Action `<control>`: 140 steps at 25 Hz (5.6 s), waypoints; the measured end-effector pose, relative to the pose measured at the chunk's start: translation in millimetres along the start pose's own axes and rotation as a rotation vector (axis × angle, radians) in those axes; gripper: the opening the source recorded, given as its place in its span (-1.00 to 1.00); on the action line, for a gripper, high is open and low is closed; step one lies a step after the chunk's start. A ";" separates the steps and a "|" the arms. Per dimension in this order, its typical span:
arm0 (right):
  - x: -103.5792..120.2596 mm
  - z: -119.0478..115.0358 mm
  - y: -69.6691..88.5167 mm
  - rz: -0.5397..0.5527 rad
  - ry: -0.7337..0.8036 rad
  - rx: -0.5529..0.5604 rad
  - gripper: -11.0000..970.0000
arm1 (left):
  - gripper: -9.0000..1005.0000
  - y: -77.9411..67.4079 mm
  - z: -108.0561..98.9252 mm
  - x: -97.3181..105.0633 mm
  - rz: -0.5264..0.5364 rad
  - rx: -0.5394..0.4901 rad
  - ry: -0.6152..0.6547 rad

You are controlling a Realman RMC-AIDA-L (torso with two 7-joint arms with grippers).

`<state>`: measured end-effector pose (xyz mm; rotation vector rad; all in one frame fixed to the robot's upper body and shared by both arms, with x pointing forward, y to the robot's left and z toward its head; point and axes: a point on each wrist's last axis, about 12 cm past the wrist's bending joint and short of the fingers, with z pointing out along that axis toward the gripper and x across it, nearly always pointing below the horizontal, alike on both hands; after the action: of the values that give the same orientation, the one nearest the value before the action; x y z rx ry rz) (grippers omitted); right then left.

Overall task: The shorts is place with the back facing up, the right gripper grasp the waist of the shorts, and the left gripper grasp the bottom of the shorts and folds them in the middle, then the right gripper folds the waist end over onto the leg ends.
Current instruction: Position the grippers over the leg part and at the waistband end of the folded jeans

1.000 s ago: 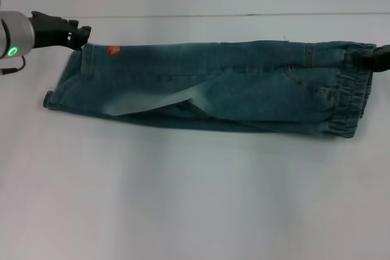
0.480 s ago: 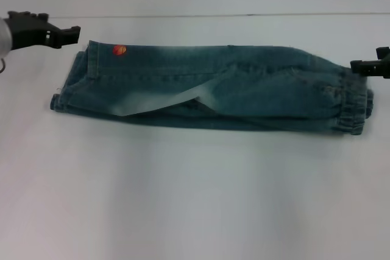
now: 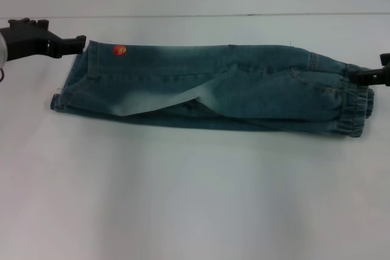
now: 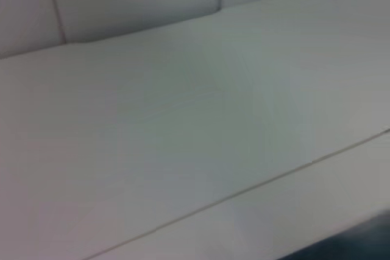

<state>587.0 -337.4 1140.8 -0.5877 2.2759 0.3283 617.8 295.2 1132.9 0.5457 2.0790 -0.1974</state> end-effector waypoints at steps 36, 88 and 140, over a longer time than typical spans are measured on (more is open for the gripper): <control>182.6 -28.0 22.7 0.046 -0.436 0.019 0.88 | 0.78 -65.0 -51.0 14.1 0.115 0.789 -0.204; 151.3 19.2 22.6 -0.046 -0.318 -0.021 0.84 | 0.77 -62.4 -46.6 10.0 0.096 0.766 -0.174; 130.6 24.6 17.9 -0.190 -0.228 -0.064 -0.02 | 0.77 -76.5 -42.3 10.2 0.085 0.818 -0.153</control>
<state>512.7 -352.9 1030.2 -0.7540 1.9802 0.3562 546.0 245.1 1141.6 1.0585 1.7627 -1.0273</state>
